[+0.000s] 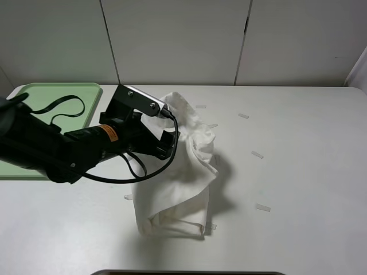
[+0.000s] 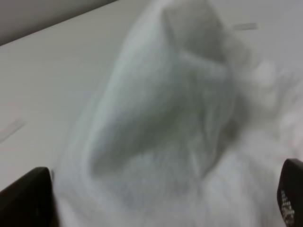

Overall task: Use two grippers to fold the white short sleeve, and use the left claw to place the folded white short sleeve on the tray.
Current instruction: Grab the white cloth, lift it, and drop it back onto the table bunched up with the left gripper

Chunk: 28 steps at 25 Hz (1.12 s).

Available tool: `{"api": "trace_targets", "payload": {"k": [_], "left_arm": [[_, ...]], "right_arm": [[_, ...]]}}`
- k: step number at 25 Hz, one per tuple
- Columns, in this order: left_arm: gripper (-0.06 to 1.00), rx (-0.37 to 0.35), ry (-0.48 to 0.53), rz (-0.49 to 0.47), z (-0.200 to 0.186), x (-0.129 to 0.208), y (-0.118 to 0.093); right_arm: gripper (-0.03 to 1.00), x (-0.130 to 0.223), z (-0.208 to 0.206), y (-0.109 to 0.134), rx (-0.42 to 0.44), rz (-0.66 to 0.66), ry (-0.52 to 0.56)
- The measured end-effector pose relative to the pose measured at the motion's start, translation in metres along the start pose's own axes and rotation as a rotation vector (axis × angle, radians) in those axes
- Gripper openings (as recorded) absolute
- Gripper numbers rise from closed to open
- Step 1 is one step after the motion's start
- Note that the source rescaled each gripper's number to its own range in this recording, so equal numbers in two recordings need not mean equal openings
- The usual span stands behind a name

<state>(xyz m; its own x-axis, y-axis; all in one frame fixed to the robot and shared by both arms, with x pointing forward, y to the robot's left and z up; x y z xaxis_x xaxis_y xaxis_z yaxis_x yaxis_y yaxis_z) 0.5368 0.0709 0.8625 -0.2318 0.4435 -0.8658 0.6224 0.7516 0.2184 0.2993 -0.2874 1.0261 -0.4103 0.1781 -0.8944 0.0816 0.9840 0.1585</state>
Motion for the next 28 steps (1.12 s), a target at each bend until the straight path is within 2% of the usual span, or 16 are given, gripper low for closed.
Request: {"api": "trace_targets", "payload": {"k": [8, 9, 13, 21, 28], "left_arm": [[0.93, 0.084, -0.039, -0.042, 0.040, -0.006, -0.018], [0.93, 0.134, -0.086, -0.052, 0.063, -0.013, -0.029], [0.93, 0.145, -0.103, -0.055, 0.078, -0.009, -0.034], [0.93, 0.155, -0.087, -0.054, 0.088, 0.013, -0.042], [0.93, 0.220, -0.095, 0.003, 0.090, 0.021, -0.067]], "right_arm": [[1.00, 0.000, 0.000, 0.000, 0.000, 0.000, 0.000], [1.00, 0.000, 0.000, 0.000, 0.000, 0.000, 0.000], [1.00, 0.000, 0.000, 0.000, 0.000, 0.000, 0.000], [1.00, 0.000, 0.000, 0.000, 0.000, 0.000, 0.000], [1.00, 0.000, 0.000, 0.000, 0.000, 0.000, 0.000]]}}
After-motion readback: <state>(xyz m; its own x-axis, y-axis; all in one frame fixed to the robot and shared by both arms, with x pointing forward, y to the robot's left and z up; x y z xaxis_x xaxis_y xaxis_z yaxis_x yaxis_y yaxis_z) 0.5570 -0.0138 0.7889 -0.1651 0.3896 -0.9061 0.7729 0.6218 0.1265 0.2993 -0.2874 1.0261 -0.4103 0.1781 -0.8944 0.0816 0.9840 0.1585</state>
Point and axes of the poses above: a point on each arm's last joint axis where the gripper is mounted, z pointing out along that axis toward the gripper, y along the wrist's bending axis when the last joint is at zero, x = y × z, the point moved 7 cm from there along z, pointing out along that axis toward the gripper, and after that the axes turned 11 degrees about z, right-handed, at the moved point
